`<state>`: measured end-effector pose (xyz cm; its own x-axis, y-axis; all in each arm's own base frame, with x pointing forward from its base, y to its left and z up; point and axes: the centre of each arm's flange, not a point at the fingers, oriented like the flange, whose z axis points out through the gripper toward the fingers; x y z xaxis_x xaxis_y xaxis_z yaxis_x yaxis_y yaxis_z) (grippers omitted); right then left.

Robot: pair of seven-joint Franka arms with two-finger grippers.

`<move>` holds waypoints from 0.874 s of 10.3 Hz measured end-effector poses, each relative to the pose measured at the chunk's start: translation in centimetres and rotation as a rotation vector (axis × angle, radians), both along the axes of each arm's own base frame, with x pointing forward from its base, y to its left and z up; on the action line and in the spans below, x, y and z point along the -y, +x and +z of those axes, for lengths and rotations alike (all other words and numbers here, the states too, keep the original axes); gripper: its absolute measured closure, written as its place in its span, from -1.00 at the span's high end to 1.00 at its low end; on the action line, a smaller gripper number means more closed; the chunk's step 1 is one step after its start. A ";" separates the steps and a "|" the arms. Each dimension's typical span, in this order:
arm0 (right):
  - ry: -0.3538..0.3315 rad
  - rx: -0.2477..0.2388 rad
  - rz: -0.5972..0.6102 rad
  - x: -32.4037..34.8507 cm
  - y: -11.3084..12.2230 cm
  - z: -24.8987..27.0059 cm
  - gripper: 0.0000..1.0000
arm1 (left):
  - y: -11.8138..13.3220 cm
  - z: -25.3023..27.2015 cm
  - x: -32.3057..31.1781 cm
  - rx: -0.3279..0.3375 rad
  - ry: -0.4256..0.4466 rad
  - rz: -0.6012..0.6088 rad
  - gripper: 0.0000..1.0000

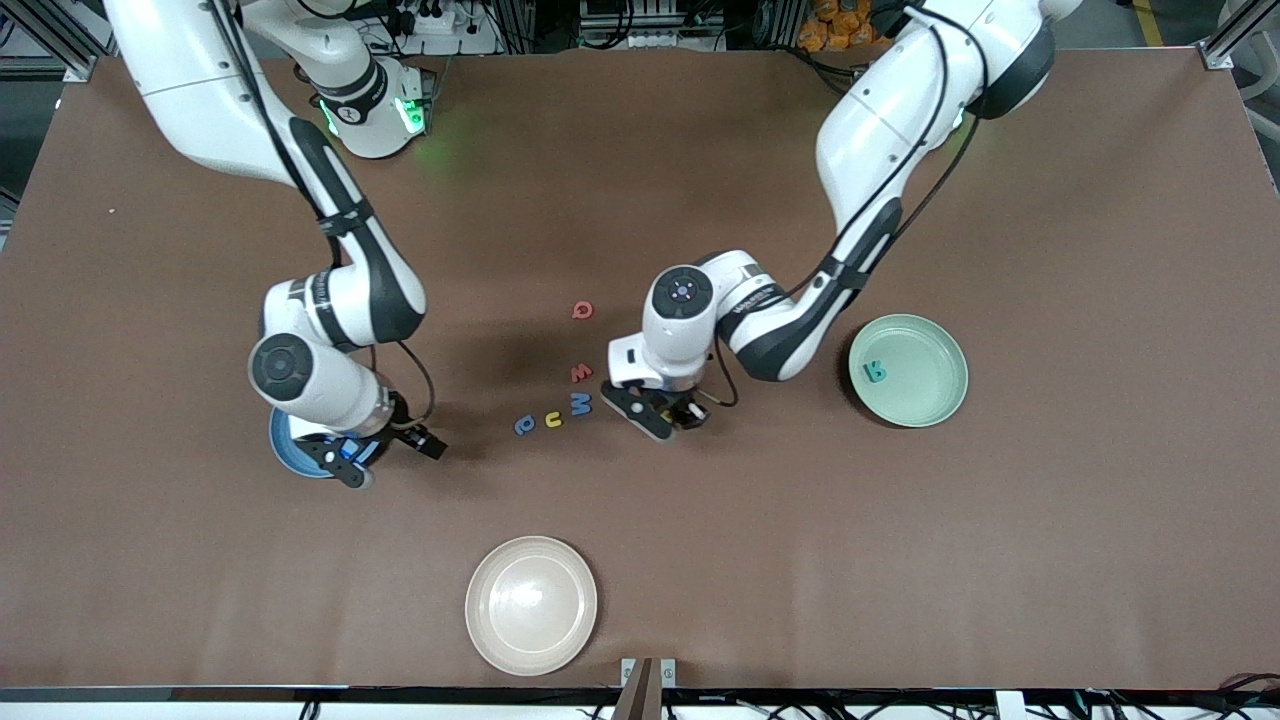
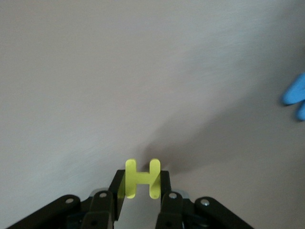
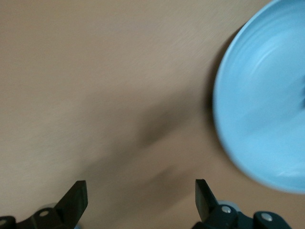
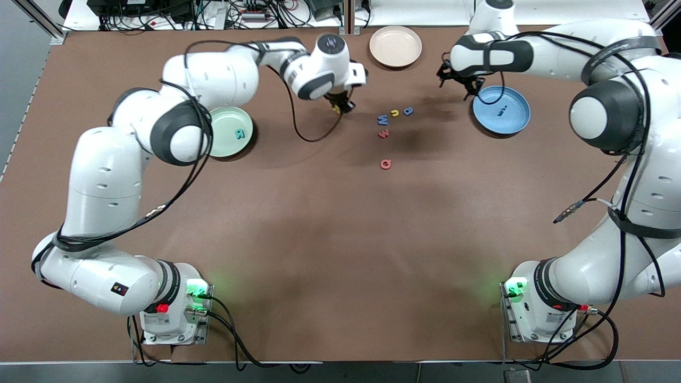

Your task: Sort upper and lower case letters into plates

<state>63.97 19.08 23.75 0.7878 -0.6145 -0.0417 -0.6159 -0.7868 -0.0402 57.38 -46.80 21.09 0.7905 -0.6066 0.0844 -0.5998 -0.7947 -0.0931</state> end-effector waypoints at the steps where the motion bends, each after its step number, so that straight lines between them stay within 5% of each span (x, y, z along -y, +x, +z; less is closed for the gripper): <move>1: 0.005 0.006 -0.064 -3.4 -0.1 -0.1 1.00 | 1.0 1.8 -2.5 -0.045 0.069 0.050 -0.35; 5: 0.006 -0.007 -0.142 -10.9 -1.3 -3.5 1.00 | 4.7 6.2 -15.5 -0.160 0.184 0.173 -0.35; 9: 0.003 -0.012 -0.173 -11.1 -1.5 -5.1 1.00 | 1.9 5.5 -30.3 -0.233 0.059 0.210 -0.35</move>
